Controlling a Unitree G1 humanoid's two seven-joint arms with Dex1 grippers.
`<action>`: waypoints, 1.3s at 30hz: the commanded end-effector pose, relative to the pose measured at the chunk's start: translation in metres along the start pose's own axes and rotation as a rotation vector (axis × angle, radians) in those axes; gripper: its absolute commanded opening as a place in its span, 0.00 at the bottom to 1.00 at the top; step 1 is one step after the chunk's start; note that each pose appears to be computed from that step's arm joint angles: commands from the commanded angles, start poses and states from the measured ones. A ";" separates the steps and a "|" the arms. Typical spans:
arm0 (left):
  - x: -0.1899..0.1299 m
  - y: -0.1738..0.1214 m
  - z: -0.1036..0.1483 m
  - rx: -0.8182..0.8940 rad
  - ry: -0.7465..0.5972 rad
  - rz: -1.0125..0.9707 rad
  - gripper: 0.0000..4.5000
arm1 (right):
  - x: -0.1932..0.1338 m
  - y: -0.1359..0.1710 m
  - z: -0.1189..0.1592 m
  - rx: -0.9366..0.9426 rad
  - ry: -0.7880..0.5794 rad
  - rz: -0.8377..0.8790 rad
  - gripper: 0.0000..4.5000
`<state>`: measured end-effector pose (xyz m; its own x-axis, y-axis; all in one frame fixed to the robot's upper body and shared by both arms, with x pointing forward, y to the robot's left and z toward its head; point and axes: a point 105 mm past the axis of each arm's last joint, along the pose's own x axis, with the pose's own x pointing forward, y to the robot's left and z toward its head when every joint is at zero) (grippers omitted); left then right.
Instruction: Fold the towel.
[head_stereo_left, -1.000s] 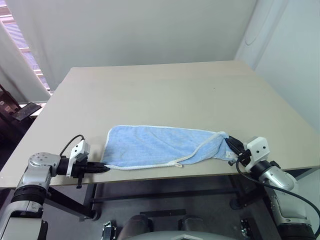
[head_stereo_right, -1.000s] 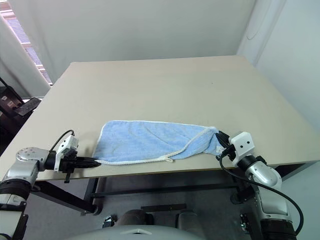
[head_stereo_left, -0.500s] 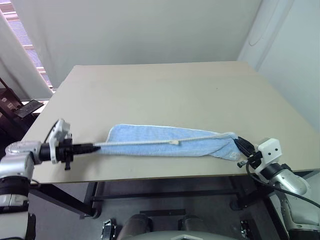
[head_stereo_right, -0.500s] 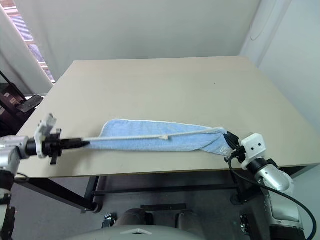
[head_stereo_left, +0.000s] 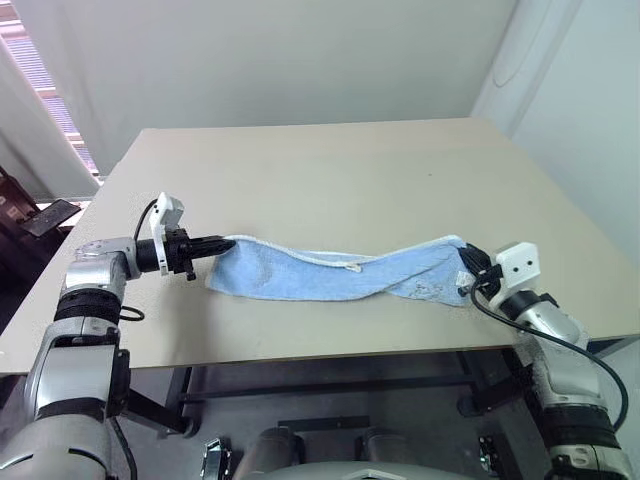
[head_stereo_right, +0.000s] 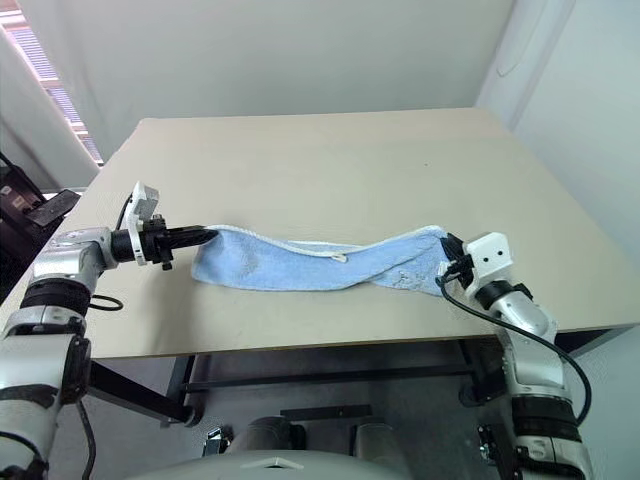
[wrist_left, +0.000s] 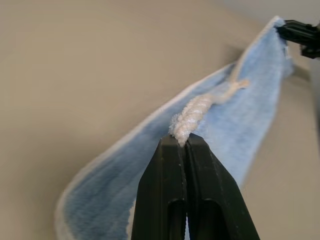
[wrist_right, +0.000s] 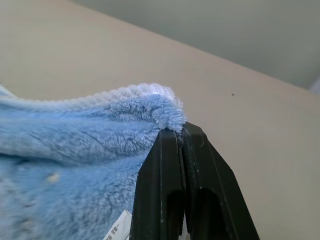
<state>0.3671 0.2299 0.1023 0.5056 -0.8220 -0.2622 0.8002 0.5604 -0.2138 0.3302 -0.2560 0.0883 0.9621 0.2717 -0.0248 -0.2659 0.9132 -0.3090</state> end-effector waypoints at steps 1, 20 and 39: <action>0.001 0.005 0.005 0.029 0.000 0.028 0.01 | 0.007 -0.004 0.005 -0.019 -0.029 -0.016 0.00; -0.010 0.026 -0.006 -0.104 -0.089 0.214 0.01 | 0.026 0.009 -0.001 -0.006 -0.020 0.062 0.00; -0.011 0.030 -0.011 -0.154 -0.141 0.257 0.87 | 0.039 0.022 0.000 0.094 0.014 0.084 0.47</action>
<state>0.3791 0.2511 0.0744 0.7111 -0.6579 -0.2480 0.5822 0.7487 -0.3170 0.3586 -0.2265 0.0579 0.9331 0.3356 -0.1292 -0.3563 0.9117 -0.2047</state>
